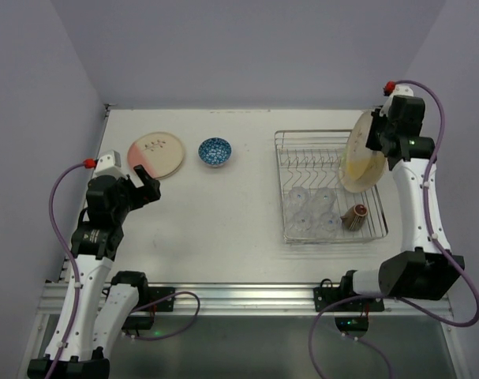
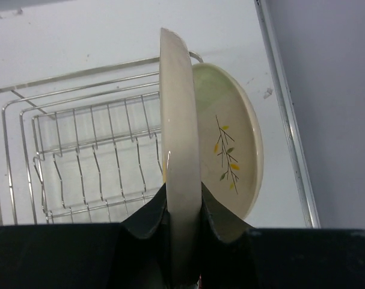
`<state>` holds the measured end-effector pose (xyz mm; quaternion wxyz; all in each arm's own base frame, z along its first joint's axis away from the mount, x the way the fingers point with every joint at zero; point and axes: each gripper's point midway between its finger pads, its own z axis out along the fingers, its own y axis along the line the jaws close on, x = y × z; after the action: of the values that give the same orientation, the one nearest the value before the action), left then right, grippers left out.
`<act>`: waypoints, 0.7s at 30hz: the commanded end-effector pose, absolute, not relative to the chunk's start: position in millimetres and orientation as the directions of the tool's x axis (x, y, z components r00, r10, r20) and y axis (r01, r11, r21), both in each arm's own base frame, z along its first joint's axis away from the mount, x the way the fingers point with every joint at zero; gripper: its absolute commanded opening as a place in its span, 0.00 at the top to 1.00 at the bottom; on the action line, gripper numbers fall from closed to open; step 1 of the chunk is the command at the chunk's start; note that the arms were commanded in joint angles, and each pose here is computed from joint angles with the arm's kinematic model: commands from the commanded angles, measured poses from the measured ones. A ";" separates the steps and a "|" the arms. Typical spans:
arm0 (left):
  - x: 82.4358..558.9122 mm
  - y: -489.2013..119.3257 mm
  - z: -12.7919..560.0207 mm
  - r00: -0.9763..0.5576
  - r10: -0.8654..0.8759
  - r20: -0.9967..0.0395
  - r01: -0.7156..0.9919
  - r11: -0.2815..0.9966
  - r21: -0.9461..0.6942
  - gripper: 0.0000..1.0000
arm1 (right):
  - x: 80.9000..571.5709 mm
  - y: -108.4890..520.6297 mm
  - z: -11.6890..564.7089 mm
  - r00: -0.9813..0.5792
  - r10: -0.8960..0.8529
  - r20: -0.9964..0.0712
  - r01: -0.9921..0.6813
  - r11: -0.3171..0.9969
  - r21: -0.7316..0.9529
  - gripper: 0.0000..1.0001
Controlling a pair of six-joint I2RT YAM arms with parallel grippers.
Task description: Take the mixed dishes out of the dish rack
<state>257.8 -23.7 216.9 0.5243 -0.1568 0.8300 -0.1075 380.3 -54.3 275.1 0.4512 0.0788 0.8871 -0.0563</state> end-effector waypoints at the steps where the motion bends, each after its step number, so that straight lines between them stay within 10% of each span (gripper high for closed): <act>1: 262.4 -23.1 226.8 -0.363 -0.347 -0.865 -0.124 0.938 -0.324 0.00 | 376.8 -52.3 366.2 -0.328 0.129 -0.936 0.230 0.972 0.053 1.00; 9: 271.3 -57.9 237.4 -0.411 -0.322 -0.853 0.062 0.923 -0.379 0.00 | 345.2 24.2 416.2 -0.176 0.353 -0.919 -0.099 0.922 0.373 1.00; 21: 244.1 -204.5 325.7 -0.543 -0.308 -0.781 0.743 0.257 -0.618 0.00 | 303.8 149.6 391.2 -0.513 0.608 -0.607 -0.522 0.340 0.782 1.00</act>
<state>274.4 -171.7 257.0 0.4283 0.0472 0.7599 -0.4867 327.6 112.3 331.8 0.4933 0.0961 0.7387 0.4493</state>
